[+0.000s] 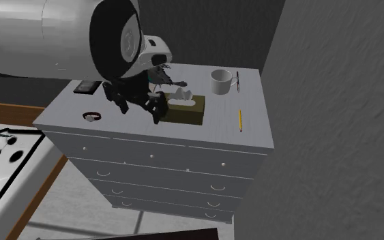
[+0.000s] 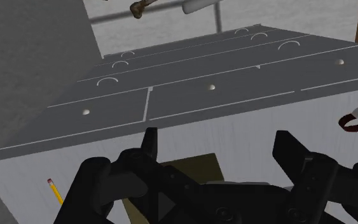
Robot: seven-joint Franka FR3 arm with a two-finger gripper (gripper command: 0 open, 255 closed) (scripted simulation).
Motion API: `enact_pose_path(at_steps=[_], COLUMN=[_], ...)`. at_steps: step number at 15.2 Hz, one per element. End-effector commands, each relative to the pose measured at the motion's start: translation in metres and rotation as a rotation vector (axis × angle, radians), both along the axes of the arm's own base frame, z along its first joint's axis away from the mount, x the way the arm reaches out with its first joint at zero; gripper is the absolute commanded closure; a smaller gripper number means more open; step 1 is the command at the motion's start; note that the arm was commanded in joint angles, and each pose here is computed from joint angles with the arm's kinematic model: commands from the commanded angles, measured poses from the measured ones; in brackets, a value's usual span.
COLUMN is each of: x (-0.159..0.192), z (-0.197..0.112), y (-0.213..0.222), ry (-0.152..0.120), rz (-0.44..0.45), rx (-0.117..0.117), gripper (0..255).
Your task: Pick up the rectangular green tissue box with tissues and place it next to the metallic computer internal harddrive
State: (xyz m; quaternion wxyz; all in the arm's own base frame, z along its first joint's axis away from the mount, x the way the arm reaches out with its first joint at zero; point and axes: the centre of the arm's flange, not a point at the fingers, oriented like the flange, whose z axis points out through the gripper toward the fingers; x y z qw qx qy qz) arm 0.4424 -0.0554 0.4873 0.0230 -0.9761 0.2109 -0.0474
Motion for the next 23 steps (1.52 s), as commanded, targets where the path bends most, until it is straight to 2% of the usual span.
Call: enact_pose_path(at_steps=[1, 16, 23], x=[0.018, 0.151, 0.165], z=[-0.012, -0.091, -0.125], y=[-0.008, -0.098, -0.093], ry=[-0.031, -0.243, -0.243], rz=[-0.040, -0.326, -0.326], rx=[0.024, 0.205, 0.205], gripper=[0, 0, 0])
